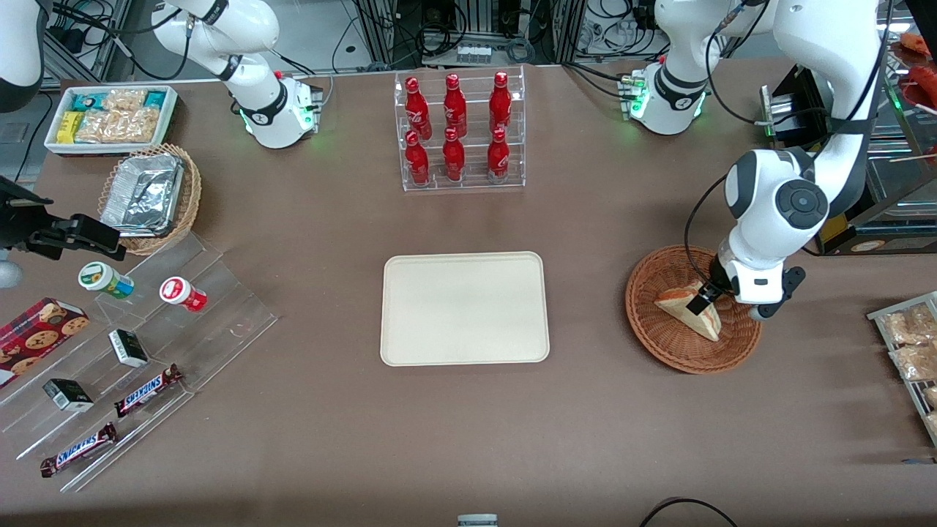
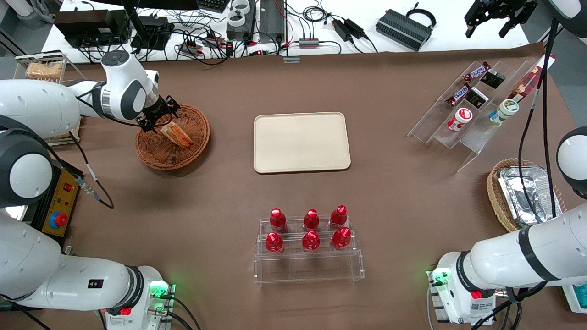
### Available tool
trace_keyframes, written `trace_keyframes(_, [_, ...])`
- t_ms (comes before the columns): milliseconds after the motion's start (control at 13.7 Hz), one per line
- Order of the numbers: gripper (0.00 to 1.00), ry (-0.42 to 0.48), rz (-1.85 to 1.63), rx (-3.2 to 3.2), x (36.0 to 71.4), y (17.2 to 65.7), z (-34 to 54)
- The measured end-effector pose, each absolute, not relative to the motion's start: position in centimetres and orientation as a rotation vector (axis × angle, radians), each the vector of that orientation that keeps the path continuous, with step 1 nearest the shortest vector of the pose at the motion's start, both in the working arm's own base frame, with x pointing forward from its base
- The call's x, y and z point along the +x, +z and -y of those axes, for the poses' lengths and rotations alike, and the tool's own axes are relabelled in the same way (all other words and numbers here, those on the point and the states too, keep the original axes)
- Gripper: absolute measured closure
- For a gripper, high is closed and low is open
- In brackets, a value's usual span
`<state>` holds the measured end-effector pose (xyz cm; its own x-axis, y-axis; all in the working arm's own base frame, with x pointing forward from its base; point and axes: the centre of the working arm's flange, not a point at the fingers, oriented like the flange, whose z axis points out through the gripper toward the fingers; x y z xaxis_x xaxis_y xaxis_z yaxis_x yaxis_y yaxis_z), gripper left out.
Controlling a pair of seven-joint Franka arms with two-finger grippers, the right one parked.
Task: Place sandwich from basket to tray
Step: 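Lower the open left gripper around the wrapped sandwich and close it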
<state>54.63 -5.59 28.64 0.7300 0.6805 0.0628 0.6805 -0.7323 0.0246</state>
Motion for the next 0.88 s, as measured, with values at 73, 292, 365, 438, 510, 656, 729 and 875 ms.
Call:
trace_keyframes(73, [0.00,-0.114,1.149,-2.925,54.5,28.2,5.7])
trace_keyframes(292, [0.00,-0.123,1.156,-2.928,53.9,26.6,5.7])
trace_keyframes(365, [0.00,-0.121,1.160,-2.927,53.9,26.1,5.7])
trace_keyframes(438, [0.03,-0.119,1.162,-2.926,53.9,25.8,5.7])
trace_keyframes(510, [0.03,-0.118,1.167,-2.924,53.9,25.5,5.7])
trace_keyframes(656, [0.22,-0.113,1.181,-2.917,53.9,25.2,5.7])
trace_keyframes(729, [0.36,-0.112,1.183,-2.916,53.9,25.1,5.8])
trace_keyframes(875, [0.56,-0.119,1.184,-2.918,54.0,25.3,5.8])
